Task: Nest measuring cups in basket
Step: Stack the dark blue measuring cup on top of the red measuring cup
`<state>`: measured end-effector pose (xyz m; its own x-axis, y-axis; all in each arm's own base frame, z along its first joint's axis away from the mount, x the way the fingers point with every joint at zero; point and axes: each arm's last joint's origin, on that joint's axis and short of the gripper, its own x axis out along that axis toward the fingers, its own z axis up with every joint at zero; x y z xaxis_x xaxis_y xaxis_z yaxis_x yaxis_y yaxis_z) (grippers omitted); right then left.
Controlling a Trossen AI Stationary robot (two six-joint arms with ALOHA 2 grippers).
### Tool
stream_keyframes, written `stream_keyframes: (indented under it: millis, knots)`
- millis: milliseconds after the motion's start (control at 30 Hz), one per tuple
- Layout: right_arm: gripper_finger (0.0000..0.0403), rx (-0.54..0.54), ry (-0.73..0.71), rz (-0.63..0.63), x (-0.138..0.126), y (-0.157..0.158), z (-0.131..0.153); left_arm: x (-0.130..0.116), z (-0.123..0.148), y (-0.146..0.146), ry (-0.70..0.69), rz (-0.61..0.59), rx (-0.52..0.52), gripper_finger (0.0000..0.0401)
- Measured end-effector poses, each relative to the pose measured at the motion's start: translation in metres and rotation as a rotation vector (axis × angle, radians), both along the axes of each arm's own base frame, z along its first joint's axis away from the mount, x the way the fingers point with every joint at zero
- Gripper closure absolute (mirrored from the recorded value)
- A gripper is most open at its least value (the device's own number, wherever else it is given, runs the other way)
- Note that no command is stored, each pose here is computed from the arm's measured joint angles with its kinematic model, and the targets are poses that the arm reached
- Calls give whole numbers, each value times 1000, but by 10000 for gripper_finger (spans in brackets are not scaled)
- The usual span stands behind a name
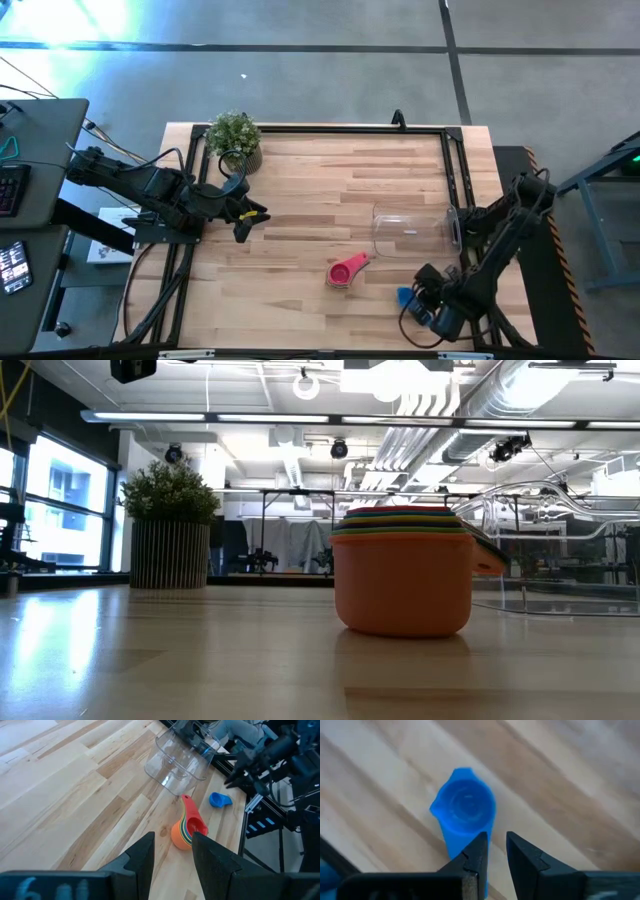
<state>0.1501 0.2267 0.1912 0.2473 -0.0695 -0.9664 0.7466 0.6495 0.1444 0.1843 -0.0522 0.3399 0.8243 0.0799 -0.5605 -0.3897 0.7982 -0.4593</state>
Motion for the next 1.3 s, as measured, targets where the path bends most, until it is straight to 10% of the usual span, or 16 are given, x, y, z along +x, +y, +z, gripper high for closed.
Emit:
stream_keyframes:
  millis: [800, 1300]
  knots:
    - [285, 53, 65, 181, 18, -32, -47, 0, 0, 1, -16, 66, -19, 279]
    - [389, 112, 64, 265, 20, -31, -50, 0, 1, 2, -21, 84, -6, 279]
